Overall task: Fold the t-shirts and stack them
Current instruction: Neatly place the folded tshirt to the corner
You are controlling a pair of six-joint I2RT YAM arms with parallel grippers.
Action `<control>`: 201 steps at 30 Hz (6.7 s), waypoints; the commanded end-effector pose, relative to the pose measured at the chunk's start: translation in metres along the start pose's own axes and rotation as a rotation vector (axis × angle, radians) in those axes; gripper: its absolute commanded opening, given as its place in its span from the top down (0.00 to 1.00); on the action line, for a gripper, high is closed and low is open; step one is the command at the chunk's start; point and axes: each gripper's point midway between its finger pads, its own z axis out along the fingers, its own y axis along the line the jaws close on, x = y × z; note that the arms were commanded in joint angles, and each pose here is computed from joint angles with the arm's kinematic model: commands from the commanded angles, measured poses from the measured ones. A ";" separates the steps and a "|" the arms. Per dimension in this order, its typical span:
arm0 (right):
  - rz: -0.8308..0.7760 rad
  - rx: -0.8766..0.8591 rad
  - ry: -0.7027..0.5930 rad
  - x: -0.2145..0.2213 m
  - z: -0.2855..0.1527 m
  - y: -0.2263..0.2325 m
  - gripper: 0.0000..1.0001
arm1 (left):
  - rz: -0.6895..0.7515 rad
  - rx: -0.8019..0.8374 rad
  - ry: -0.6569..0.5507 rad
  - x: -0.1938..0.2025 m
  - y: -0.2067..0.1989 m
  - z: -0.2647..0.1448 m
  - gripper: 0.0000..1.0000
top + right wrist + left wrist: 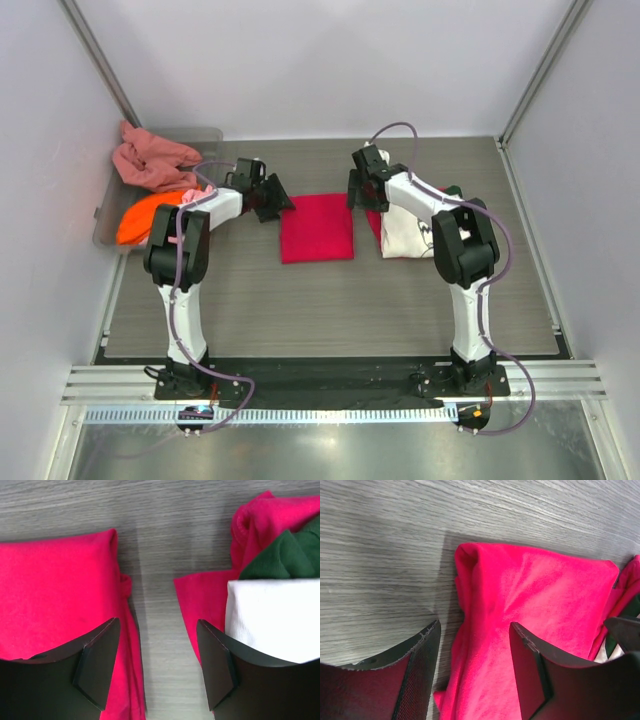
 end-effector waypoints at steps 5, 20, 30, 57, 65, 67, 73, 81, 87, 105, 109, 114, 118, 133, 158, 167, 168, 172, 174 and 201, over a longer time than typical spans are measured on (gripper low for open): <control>0.096 -0.220 -0.082 -0.023 -0.011 0.033 0.31 | -0.004 -0.054 -0.002 0.003 0.017 0.002 0.42; 0.237 -0.345 0.016 0.009 0.035 0.030 0.43 | -0.007 -0.050 0.026 0.005 0.013 0.016 0.54; 0.271 -0.430 -0.105 -0.032 -0.013 0.019 0.25 | 0.001 -0.062 0.015 0.002 0.013 0.010 0.56; 0.249 -0.447 0.073 0.016 0.038 0.035 0.64 | -0.004 -0.070 0.028 0.002 0.014 0.015 0.64; 0.184 -0.498 0.056 -0.003 0.035 0.063 0.99 | -0.031 -0.058 0.038 -0.002 0.006 0.038 1.00; 0.151 -0.507 0.014 -0.011 0.018 0.069 0.99 | -0.028 -0.065 0.033 -0.001 0.006 0.034 1.00; 0.107 -0.556 -0.093 -0.022 -0.048 0.070 0.99 | 0.012 0.020 -0.045 -0.004 -0.026 -0.013 1.00; 0.115 -0.474 -0.279 -0.018 -0.153 0.018 0.99 | 0.105 0.120 -0.147 0.059 -0.099 -0.088 1.00; 0.226 -0.266 -0.396 -0.018 -0.212 -0.071 0.99 | 0.164 0.317 -0.206 0.103 -0.186 -0.141 1.00; 0.451 -0.016 -0.451 -0.060 -0.233 -0.217 0.99 | 0.194 0.575 -0.184 0.119 -0.333 -0.133 1.00; 0.461 -0.006 -0.456 -0.056 -0.234 -0.225 0.99 | 0.184 0.577 -0.165 0.131 -0.334 -0.118 1.00; 0.459 0.008 -0.485 -0.056 -0.245 -0.230 0.99 | 0.160 0.602 -0.147 0.143 -0.339 -0.115 1.00; 0.466 0.034 -0.485 -0.052 -0.243 -0.235 0.99 | 0.146 0.594 -0.157 0.153 -0.340 -0.113 1.00; 0.518 0.030 -0.404 -0.067 -0.171 -0.244 0.99 | 0.158 0.533 -0.240 0.131 -0.341 -0.058 1.00; 0.515 0.035 -0.437 -0.109 -0.111 -0.255 0.28 | 0.298 0.364 -0.365 0.070 -0.326 0.035 0.28; 0.472 -0.020 -0.488 -0.080 -0.172 -0.228 0.54 | 0.316 0.293 -0.389 0.050 -0.298 -0.037 0.15; 0.475 -0.067 -0.475 -0.075 -0.173 -0.219 0.58 | 0.317 0.321 -0.386 0.049 -0.304 -0.052 0.16; 0.477 -0.269 -0.445 -0.044 -0.168 -0.186 0.81 | 0.359 0.359 -0.309 0.066 -0.300 -0.071 0.18; 0.489 -0.432 -0.440 -0.035 -0.177 -0.159 0.87 | 0.374 0.322 -0.282 0.073 -0.284 -0.074 0.18; 0.323 -0.495 -0.554 0.003 -0.144 -0.112 0.92 | 0.481 -0.182 -0.389 0.085 -0.049 -0.154 0.01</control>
